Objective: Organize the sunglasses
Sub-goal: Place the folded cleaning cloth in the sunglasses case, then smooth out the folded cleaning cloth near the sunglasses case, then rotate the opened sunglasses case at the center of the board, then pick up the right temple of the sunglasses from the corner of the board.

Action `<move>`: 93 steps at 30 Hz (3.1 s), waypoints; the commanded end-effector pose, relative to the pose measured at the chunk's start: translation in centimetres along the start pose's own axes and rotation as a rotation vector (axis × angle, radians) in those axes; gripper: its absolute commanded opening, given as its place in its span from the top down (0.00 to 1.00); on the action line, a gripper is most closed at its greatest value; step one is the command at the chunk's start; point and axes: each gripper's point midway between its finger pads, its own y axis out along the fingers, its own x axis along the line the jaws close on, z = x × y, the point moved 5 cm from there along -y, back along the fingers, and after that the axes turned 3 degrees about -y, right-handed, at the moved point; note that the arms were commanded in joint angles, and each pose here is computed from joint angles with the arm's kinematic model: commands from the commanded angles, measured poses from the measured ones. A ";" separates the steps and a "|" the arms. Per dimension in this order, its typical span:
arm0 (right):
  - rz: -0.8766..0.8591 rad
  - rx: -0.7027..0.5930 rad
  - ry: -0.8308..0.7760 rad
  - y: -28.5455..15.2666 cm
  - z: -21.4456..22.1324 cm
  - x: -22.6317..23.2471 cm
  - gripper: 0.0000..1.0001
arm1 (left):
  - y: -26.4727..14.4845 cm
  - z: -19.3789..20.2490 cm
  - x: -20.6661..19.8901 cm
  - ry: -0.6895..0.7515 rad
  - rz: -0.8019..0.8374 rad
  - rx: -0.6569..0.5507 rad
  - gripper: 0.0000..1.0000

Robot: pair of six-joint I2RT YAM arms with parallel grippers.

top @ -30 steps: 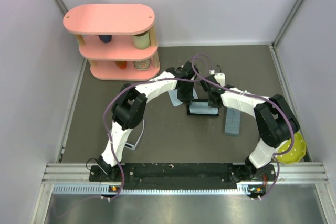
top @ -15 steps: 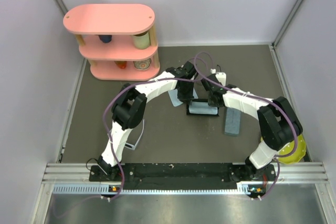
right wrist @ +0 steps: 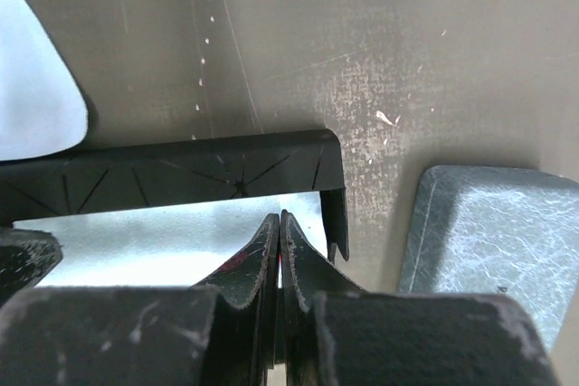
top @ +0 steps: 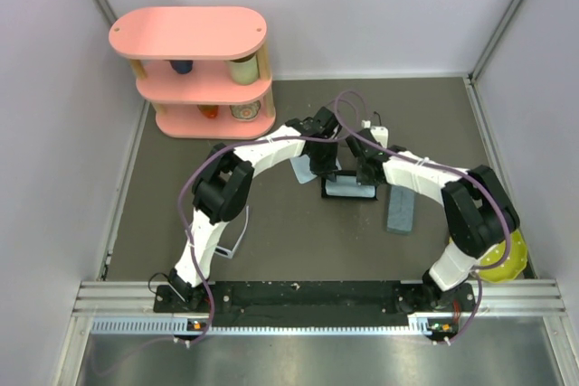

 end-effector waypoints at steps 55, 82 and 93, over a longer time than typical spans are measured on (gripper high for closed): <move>-0.349 0.160 -0.217 1.0 0.8 10.1 0.85 | -12.2 0.7 11.8 -0.156 -0.007 -0.222 0.71; -0.519 0.093 -0.243 -8.7 0.8 15.2 0.51 | -18.2 1.0 20.4 -0.285 -0.293 -0.385 0.40; -0.551 0.266 -0.279 -12.4 9.2 23.4 0.49 | -25.9 2.2 24.1 -0.379 -0.521 -0.653 0.07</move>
